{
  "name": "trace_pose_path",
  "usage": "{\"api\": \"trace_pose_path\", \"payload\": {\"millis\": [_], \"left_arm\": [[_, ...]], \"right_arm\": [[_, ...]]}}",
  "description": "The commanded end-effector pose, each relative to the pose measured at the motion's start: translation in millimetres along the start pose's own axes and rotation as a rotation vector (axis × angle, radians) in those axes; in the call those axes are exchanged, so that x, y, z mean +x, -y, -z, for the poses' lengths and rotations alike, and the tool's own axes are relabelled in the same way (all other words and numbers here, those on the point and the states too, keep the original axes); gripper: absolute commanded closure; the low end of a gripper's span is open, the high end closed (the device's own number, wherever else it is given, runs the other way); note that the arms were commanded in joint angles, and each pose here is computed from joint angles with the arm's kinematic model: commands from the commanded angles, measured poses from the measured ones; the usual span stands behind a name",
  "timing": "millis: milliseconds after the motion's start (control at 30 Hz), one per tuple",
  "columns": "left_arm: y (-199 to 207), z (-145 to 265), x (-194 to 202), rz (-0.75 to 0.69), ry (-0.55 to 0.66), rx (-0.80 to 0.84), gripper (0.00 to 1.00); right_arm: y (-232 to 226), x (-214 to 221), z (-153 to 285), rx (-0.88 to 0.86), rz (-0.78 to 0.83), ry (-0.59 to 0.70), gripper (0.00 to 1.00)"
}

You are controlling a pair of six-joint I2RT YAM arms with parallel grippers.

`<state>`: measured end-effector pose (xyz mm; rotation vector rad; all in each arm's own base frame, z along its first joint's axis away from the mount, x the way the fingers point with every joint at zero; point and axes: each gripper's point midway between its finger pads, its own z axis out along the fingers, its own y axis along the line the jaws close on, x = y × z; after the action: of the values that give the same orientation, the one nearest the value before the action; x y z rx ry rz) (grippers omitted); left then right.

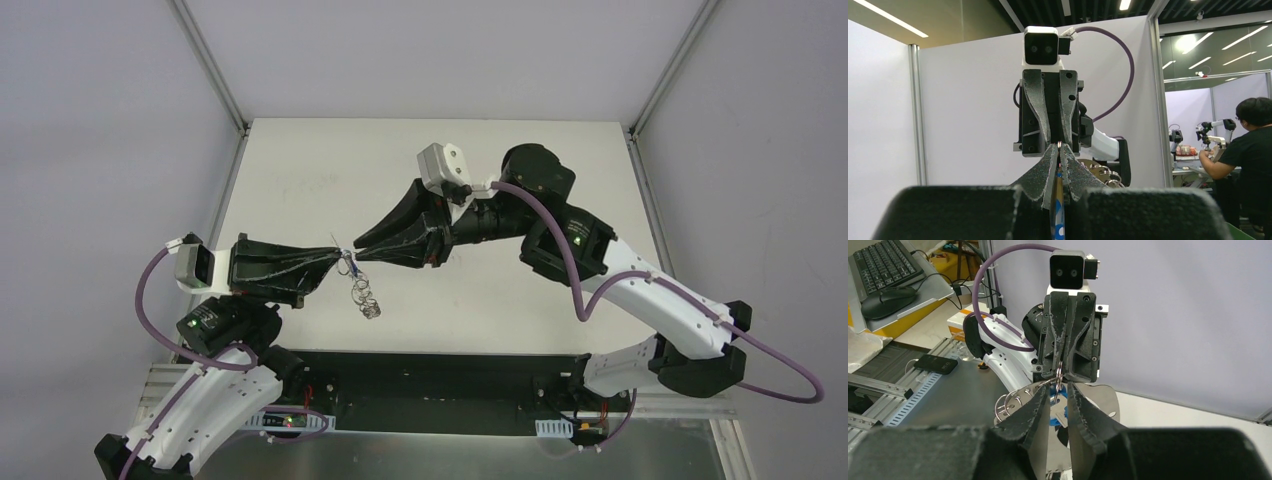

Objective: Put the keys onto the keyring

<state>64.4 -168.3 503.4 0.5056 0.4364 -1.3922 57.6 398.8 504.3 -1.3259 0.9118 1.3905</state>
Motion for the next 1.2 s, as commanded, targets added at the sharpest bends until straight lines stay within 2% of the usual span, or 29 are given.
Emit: {"api": "trace_pose_path", "payload": {"millis": [0,167,233,267,733,1067,1100,1167], "left_arm": [[22.1,-7.9,-22.4,-0.058,0.051,0.078,1.00],[21.8,-7.6,-22.3,-0.062,0.047,0.073,1.00],[23.2,-7.8,-23.1,-0.062,0.048,0.076,1.00],[23.9,-7.7,-23.7,-0.063,0.049,0.078,1.00],[32.8,-10.4,-28.9,-0.056,0.045,0.107,1.00],[33.5,-11.0,-28.6,-0.055,0.042,0.113,1.00],[33.1,-11.1,-28.5,-0.055,0.042,0.111,1.00],[33.1,-11.0,-28.4,-0.055,0.042,0.112,1.00]], "right_arm": [[-9.5,-28.0,-1.3,-0.041,0.031,0.065,0.81],[-8.4,-24.5,-2.5,-0.039,0.026,0.051,0.89],[-7.5,-21.4,-3.3,-0.040,0.022,0.038,1.00],[-7.1,-19.6,-3.9,-0.040,0.020,0.032,1.00],[-3.1,9.5,1.7,0.006,-0.005,-0.017,1.00],[-5.4,14.2,2.8,0.000,-0.026,-0.029,1.00],[-5.8,12.1,4.3,0.003,-0.017,-0.025,0.97],[-6.3,9.3,6.7,0.009,-0.012,-0.019,0.81]]}}
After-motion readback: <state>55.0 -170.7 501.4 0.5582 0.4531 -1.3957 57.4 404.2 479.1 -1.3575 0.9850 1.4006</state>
